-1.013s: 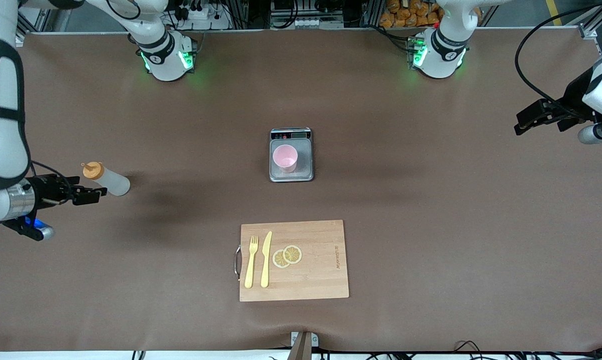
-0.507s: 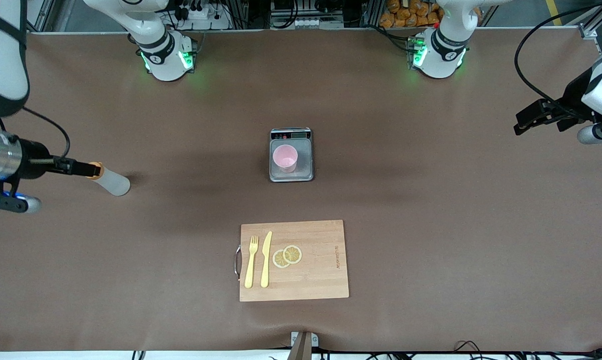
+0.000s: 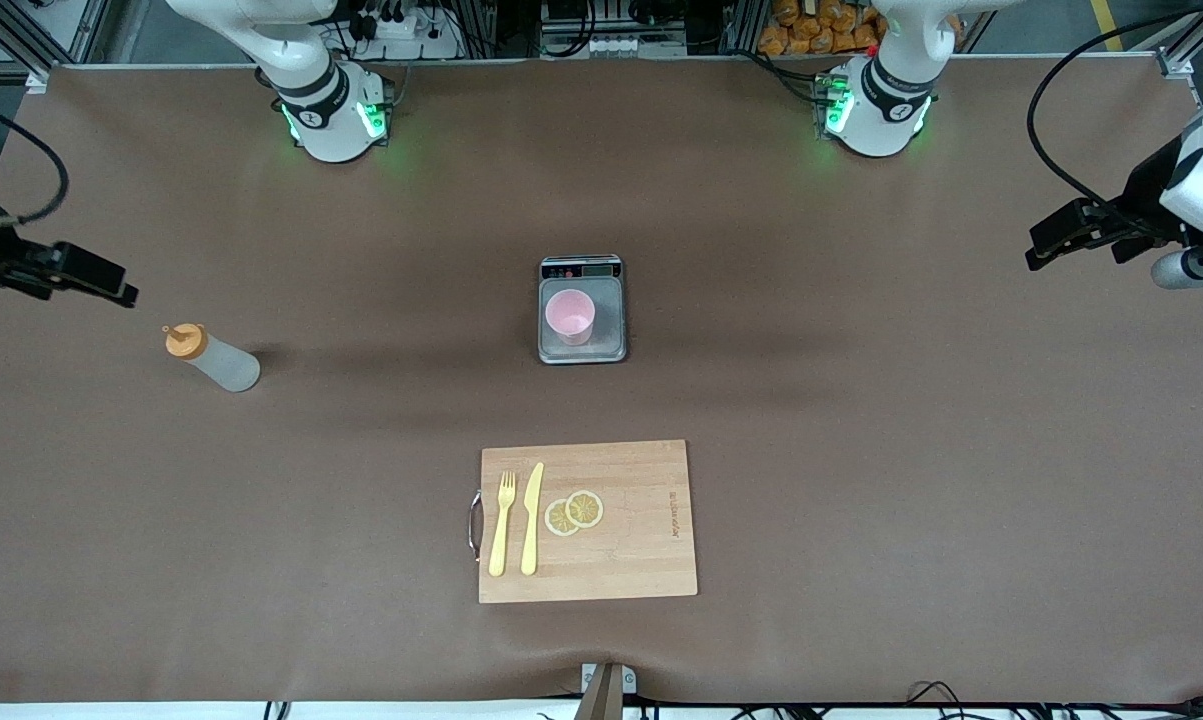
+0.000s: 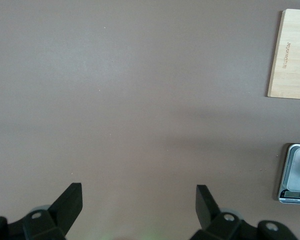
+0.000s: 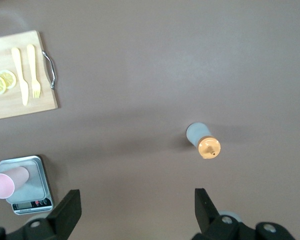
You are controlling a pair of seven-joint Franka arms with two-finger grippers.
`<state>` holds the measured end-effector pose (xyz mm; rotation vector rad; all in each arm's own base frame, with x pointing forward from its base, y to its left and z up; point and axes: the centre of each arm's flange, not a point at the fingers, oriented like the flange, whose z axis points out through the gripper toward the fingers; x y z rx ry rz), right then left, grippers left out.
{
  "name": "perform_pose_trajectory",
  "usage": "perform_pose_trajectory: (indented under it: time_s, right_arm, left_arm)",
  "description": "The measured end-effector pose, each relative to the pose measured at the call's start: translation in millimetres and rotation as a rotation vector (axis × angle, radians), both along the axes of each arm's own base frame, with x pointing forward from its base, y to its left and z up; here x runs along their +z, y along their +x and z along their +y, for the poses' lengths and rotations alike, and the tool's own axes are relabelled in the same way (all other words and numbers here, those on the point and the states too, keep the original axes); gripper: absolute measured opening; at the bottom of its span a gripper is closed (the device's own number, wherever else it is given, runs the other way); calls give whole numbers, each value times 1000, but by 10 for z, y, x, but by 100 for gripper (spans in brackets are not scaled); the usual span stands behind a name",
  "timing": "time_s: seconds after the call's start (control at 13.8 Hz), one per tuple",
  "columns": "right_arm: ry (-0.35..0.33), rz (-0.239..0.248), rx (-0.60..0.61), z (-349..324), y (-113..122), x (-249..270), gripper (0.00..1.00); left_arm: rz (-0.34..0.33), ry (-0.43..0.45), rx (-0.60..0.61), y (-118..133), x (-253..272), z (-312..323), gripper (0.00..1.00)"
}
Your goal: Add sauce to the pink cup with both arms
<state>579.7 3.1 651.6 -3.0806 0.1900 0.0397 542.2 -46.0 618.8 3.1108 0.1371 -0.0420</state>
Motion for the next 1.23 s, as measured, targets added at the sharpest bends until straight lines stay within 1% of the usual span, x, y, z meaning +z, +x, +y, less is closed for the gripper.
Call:
perform_pose_trajectory:
  time_s: [0.07,0.22,0.36,0.51,0.65,0.87,1.23]
  right_arm:
    - [-2,-25,-2,-13,-80,106,100]
    - [-7,-58,-6,-33,-265,221,100]
    - [-28,-71,-1,-36,-434,272,100]
    - [-67,-90,19,12,-528,331,100]
    - [-91,-106,36,92,-540,355,100]
    - [-96,-122,32,69,-517,354,100]
    - [-97,-114,31,58,-503,285,100]
  left_arm:
    - [1,0,0,0,-5,0,100]
    - [4,0,0,-1,-19,-1,100]
    - [6,0,0,-1,-29,-1,100]
    - [9,1,0,-2,-41,-1,100]
    - [11,1,-1,-3,-50,-3,100]
    - [11,1,-1,-3,-51,-7,100]
    - [11,1,-4,-4,-52,-19,100]
